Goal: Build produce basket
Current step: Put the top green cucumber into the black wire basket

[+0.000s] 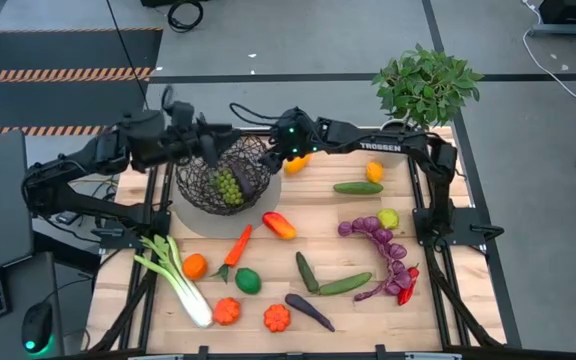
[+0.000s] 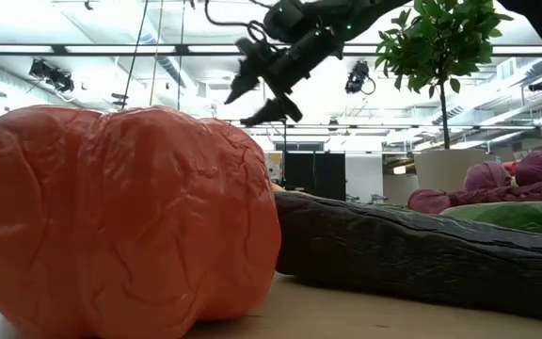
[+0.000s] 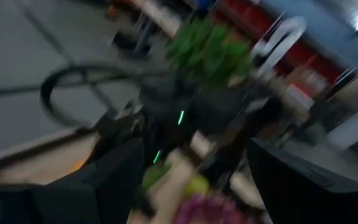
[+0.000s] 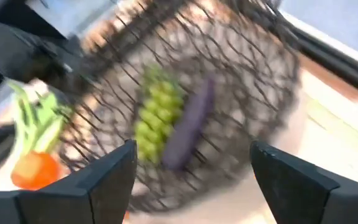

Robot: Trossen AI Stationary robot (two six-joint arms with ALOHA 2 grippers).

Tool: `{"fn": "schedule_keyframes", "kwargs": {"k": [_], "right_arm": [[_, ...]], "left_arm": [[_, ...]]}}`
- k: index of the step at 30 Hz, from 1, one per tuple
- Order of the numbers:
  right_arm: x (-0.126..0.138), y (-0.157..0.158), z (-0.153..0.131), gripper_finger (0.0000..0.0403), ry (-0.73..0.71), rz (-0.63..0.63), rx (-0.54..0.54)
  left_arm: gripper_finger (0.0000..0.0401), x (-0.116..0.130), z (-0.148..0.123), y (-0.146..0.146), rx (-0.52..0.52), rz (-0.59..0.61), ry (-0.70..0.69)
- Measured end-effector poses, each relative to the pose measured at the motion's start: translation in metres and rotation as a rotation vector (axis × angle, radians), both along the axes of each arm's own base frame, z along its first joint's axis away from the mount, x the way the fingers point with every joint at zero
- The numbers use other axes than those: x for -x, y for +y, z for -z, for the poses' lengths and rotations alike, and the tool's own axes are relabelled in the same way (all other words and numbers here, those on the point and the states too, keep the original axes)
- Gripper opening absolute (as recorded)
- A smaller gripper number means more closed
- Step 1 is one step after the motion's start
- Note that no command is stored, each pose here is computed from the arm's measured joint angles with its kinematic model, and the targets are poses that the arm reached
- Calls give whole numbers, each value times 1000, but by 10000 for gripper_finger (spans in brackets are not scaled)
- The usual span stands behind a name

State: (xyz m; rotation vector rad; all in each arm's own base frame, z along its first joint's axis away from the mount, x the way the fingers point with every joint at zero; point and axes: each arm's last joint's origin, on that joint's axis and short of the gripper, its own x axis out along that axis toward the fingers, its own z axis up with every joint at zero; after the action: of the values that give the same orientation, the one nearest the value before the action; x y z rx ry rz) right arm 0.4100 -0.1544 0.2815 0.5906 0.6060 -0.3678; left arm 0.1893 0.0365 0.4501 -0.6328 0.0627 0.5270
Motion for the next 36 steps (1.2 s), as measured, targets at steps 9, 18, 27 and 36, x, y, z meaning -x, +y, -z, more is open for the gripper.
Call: {"fn": "schedule_keyframes", "kwargs": {"k": [9, 18, 27, 36], "right_arm": [[45, -42, 16, 310, 239, -36, -131], [82, -52, 11, 309, 410, -125, -132], [112, -53, 8, 309, 539, -203, -161], [175, -24, 31, 308, 550, -115, -196]], "left_arm": [[293, -10, 4, 14, 157, -237, -111], [293, -21, 5, 14, 142, -188, -112], [293, -70, 21, 27, 201, 50, -116], [293, -64, 18, 33, 166, 32, -114]]}}
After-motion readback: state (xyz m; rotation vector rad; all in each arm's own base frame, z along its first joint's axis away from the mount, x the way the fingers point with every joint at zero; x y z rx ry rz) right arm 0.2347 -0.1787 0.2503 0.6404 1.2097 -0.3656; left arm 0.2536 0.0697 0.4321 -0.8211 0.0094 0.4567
